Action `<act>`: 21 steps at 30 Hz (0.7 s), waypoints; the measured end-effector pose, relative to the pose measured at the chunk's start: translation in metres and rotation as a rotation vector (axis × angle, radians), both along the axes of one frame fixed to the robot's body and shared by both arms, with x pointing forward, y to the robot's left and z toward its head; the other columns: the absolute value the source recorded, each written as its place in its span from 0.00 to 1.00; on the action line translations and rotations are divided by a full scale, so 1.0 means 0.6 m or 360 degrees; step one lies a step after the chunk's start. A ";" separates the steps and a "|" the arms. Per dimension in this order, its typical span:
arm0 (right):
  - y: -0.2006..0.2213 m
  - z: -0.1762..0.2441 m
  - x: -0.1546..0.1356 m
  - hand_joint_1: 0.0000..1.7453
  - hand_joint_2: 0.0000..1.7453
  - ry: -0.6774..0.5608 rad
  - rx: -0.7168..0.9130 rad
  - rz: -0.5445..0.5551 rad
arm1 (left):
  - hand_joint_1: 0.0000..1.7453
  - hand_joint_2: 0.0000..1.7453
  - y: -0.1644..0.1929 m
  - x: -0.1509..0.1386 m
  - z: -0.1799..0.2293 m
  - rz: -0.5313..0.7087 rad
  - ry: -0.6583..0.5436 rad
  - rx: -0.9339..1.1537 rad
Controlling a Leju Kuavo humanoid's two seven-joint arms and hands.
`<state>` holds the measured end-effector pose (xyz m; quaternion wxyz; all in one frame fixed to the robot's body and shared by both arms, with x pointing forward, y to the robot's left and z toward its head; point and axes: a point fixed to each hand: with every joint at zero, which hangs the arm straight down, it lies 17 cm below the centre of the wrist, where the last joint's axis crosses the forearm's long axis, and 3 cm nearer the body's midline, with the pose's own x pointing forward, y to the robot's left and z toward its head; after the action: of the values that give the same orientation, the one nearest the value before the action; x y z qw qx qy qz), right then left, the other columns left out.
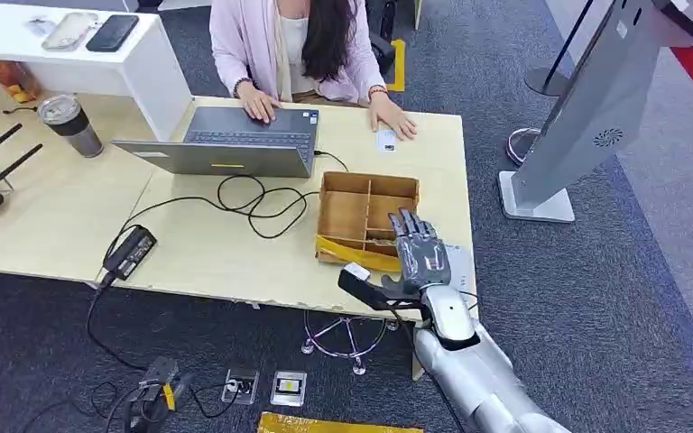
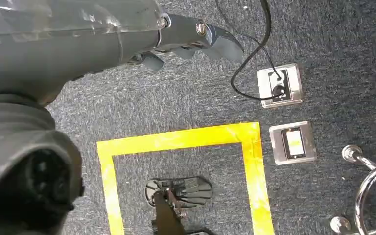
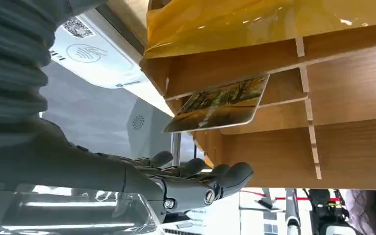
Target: Pass the card to the sensor for recognition and then transmit it.
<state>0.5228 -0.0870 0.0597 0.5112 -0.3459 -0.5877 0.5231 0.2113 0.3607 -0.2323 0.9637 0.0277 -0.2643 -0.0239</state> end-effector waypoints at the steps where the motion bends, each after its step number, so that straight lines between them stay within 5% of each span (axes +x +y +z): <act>1: 0.000 -0.001 0.000 0.00 1.00 0.0002 -0.0001 -0.0001 | 0.00 0.00 0.000 0.000 0.000 0.0000 0.0001 0.0000; 21: -0.001 0.009 0.006 0.00 1.00 -0.0057 -0.0014 0.0022 | 0.00 0.00 0.003 0.002 0.000 -0.0020 -0.0002 0.0000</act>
<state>0.5263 -0.0878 0.0652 0.4956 -0.3533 -0.5968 0.5229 0.2128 0.3623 -0.2321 0.9634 0.0262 -0.2651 -0.0299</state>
